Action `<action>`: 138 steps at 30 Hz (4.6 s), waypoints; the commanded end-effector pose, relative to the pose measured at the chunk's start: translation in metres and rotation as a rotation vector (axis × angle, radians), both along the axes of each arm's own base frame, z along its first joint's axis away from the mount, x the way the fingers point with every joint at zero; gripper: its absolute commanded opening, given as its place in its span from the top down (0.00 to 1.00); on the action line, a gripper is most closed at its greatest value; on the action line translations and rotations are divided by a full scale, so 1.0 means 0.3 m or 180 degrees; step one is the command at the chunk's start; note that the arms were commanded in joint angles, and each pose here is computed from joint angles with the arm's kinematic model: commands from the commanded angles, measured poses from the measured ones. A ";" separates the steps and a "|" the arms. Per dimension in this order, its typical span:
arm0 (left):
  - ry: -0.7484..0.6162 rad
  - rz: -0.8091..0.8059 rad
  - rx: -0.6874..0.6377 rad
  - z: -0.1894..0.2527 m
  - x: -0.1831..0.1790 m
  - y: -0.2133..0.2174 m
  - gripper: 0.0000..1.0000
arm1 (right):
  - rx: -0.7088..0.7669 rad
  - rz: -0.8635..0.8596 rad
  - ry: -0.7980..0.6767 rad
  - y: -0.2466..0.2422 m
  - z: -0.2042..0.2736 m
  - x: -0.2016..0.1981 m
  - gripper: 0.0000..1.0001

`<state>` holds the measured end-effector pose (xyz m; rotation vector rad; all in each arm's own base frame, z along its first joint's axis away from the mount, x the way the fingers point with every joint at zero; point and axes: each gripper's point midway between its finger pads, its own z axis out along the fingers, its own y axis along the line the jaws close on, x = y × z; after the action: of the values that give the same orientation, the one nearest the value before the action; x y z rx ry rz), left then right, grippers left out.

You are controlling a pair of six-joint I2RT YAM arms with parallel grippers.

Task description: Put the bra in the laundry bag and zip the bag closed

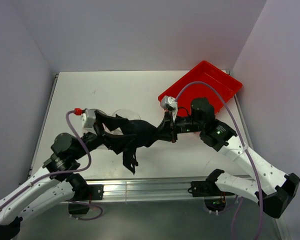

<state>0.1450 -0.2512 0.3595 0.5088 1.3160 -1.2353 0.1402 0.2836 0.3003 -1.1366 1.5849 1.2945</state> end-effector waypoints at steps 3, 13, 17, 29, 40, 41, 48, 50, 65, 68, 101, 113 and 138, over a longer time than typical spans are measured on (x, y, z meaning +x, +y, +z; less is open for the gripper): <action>0.0128 0.0294 -0.0310 0.048 -0.006 0.090 0.01 | -0.0108 -0.0282 -0.0098 -0.006 0.029 0.055 1.00; 0.0236 0.0209 0.0067 -0.026 0.062 -0.014 0.01 | -0.0318 -0.0079 -0.0097 0.029 -0.005 0.013 1.00; 0.0199 0.0344 0.0204 -0.059 0.104 -0.026 0.01 | -0.0398 -0.0024 -0.0097 0.031 -0.017 -0.007 1.00; 0.0169 -0.0251 0.0316 -0.111 0.022 -0.092 0.53 | -0.0506 0.0048 -0.0124 0.035 -0.030 -0.027 1.00; 0.0176 -0.0133 0.0122 -0.079 0.005 -0.043 1.00 | -0.0279 -0.0411 -0.0388 -0.002 0.068 0.018 0.40; 0.0180 -0.0121 0.0109 -0.080 0.005 -0.040 1.00 | -0.0247 -0.0468 -0.0404 -0.005 0.078 0.024 0.27; 0.0167 -0.0322 0.0047 -0.091 -0.021 -0.063 1.00 | -0.0056 -0.0502 -0.0593 0.019 0.169 0.053 0.00; 0.0131 -0.0334 0.0030 -0.086 -0.022 -0.065 1.00 | -0.0064 -0.0303 -0.0563 0.055 0.170 0.041 0.00; -0.0092 -0.0434 -0.0032 -0.054 -0.052 -0.060 1.00 | -0.0645 -0.0005 -0.0333 0.154 -0.016 0.040 0.00; -0.0111 -0.0393 -0.0073 -0.037 -0.050 -0.050 1.00 | -0.0693 -0.0011 -0.0309 0.163 -0.034 0.049 0.02; 0.2347 0.4396 0.0017 -0.583 0.447 0.816 0.35 | 0.0511 -0.1516 -0.0114 0.156 0.282 0.296 1.00; 0.2519 0.4144 0.0047 -0.686 0.506 0.789 0.88 | 0.0951 -0.1543 0.0233 0.309 0.338 0.427 1.00; 0.2356 0.3500 -0.0267 -0.647 0.457 0.689 1.00 | 0.0543 -0.1630 0.1262 0.496 -0.180 0.538 1.00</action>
<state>0.2766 -0.0443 0.1562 -0.7753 1.7816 -0.4946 0.3089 0.4260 0.2242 -0.3190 1.9329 1.2224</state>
